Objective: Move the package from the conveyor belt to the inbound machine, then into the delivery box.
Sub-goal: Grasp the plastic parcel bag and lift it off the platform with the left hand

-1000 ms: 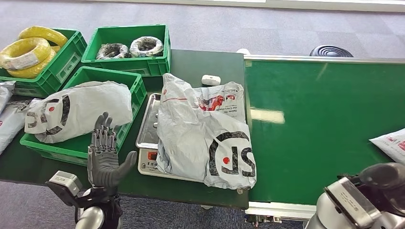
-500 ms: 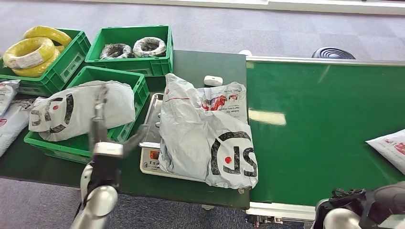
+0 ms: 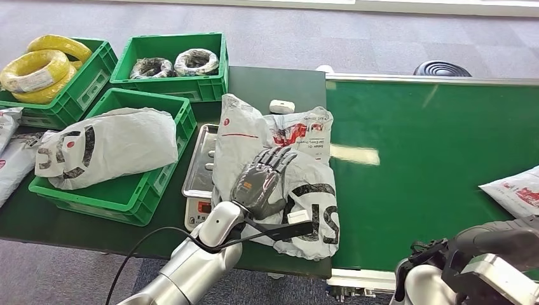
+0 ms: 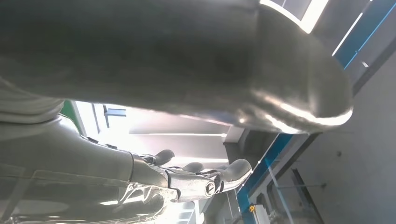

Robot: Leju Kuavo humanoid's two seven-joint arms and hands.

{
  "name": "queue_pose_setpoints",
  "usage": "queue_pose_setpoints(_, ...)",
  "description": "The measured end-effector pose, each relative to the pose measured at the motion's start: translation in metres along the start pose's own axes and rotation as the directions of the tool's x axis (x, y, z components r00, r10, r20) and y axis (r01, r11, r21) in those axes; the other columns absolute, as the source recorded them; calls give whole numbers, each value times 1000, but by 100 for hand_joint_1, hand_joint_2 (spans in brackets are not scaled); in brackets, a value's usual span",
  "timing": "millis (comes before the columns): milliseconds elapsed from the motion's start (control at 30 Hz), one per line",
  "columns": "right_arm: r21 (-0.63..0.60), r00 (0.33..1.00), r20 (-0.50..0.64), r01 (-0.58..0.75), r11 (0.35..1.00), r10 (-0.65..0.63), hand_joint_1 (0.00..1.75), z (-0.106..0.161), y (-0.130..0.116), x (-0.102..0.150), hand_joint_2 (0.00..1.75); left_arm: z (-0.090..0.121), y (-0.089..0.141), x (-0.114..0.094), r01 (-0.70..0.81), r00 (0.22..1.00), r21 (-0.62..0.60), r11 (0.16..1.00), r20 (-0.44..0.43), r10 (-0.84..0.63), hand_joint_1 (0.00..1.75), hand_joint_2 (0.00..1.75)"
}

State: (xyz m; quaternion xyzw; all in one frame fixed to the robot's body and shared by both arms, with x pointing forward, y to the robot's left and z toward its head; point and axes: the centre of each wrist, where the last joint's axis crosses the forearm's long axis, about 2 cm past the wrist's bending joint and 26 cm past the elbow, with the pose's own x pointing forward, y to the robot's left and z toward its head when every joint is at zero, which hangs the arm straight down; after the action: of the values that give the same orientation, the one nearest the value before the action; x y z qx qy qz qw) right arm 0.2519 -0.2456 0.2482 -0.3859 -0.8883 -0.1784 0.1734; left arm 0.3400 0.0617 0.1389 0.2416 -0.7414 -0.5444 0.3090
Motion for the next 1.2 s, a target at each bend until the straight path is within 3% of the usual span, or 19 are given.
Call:
queue_pose_setpoints(233,14,1000,-13,0,1000,0,0,3,4,-3,0,-3,-8,-5,23,1000,-72,997,-13,-24,0,175)
queue_pose_setpoints(367,18,1000,-16,3,1000,-2,0,4,6,-4,0,-3,-10,-8,26,999,-99,995,-18,-28,164,175)
queue_pose_setpoints(400,19,1000,-17,4,1000,-4,0,4,7,-5,0,-3,-11,-9,25,999,-111,994,-19,-27,170,175)
queue_pose_setpoints(1000,46,999,-42,22,999,-20,0,9,20,-10,0,-1,-12,-23,-104,994,-135,985,-31,100,164,175)
queue_pose_setpoints(1100,48,999,-48,24,999,-21,0,10,21,-11,0,-3,-4,-31,-226,974,8,974,-32,226,164,175)
queue_pose_setpoints(1200,47,998,-53,22,999,-20,0,10,20,-12,0,-9,22,-45,-373,917,332,867,-14,400,165,175)
